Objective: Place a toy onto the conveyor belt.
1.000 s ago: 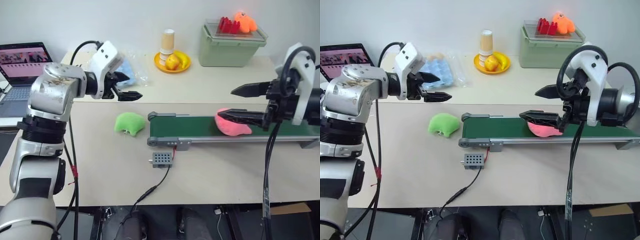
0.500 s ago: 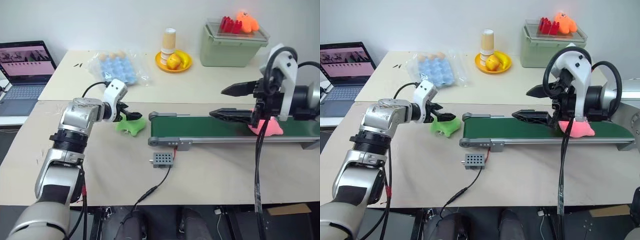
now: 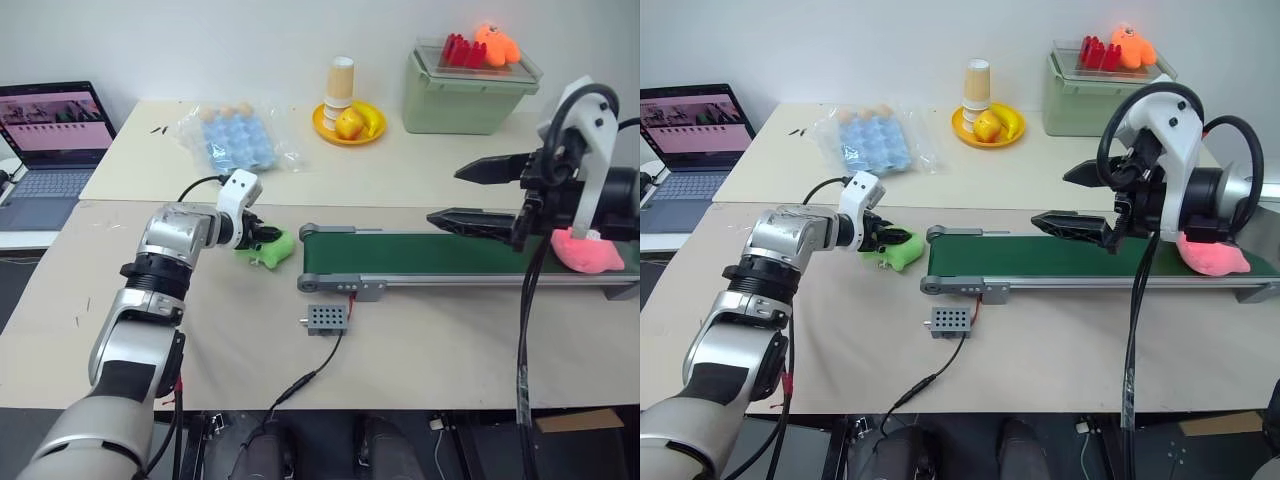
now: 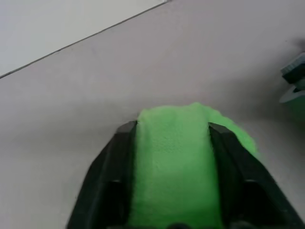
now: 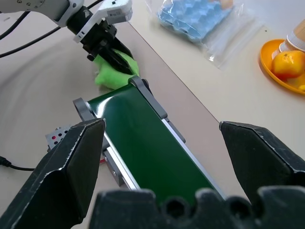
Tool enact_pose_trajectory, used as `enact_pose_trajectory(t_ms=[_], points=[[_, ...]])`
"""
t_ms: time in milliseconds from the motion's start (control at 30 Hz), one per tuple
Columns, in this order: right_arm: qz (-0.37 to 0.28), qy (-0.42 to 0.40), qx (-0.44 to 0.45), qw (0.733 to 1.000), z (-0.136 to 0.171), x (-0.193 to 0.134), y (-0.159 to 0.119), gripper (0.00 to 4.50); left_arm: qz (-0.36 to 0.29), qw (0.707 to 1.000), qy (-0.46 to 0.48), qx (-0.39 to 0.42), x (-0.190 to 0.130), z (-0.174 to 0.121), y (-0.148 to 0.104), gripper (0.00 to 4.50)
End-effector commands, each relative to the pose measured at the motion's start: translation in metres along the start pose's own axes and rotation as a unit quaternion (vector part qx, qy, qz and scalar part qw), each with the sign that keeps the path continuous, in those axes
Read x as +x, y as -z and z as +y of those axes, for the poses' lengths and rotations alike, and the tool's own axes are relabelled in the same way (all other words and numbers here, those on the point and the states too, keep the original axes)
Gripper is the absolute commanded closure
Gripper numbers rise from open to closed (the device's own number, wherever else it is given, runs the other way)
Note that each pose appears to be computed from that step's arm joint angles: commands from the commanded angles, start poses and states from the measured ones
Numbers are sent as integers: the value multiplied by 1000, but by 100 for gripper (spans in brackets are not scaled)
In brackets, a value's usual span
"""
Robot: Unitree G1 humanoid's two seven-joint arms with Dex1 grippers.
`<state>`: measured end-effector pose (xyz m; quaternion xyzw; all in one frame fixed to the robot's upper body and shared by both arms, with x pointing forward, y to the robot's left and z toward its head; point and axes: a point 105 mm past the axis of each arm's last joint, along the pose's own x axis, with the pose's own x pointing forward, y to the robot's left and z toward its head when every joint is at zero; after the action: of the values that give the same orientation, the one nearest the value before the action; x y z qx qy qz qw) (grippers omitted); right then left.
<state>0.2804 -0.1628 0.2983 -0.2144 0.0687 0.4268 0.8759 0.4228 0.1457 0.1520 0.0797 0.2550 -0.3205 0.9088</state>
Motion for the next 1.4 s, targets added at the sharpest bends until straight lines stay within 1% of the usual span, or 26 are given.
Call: enact_pose_trajectory(t_ms=[33, 133, 267, 367, 400, 500, 567, 633, 700, 800, 867, 933, 1000, 1100, 1200, 1400], points=[[-14, 18, -20, 1000, -2, -8, -11, 0, -18, 1000, -19, 10, -6, 5, -15, 341], [-15, 17, -20, 1000, -2, -7, -12, 0, -31, 999, -33, 5, -12, 11, -22, 341], [-15, 16, -20, 1000, -3, -6, -11, 0, -60, 997, -56, -4, -24, 19, -38, 341], [-15, 16, -20, 1000, -4, -6, -11, 0, -97, 993, -63, -19, -35, 20, -58, 341], [-16, 16, -20, 1000, -4, -6, -11, 0, -118, 991, -59, -22, -40, 18, -69, 341], [-16, 14, -18, 1000, -4, -5, -10, 0, -195, 980, -24, -37, -60, 3, -114, 341], [-20, 13, -10, 1000, -3, -4, -10, 0, -232, 972, 2, -31, -70, -10, -134, 341], [-34, 14, 18, 999, -5, -1, -8, 0, -283, 958, 49, -17, -81, -35, -158, 341], [-52, 39, 59, 996, -16, 2, -5, 0, -315, 944, 97, -3, -86, -61, -171, 341], [-82, 72, 117, 987, -28, 7, -8, 0, -318, 940, 122, 26, -84, -83, -172, 341], [-139, 84, 174, 971, -34, 16, -24, 0, -329, 933, 135, 46, -83, -101, -176, 341], [-179, 82, 218, 956, -33, 23, -36, 0, -341, 926, 148, 63, -84, -115, -179, 341], [-197, 74, 253, 944, -30, 28, -40, 0, -348, 921, 156, 73, -83, -124, -180, 341], [-209, 72, 293, 930, -28, 34, -39, 0, -349, 918, 171, 75, -79, -135, -177, 341], [-206, 74, 312, 924, -24, 40, -37, 0, -349, 917, 179, 76, -75, -143, -175, 341], [-201, 83, 329, 919, -21, 45, -33, 0, -353, 917, 175, 64, -69, -142, -177, 341]])
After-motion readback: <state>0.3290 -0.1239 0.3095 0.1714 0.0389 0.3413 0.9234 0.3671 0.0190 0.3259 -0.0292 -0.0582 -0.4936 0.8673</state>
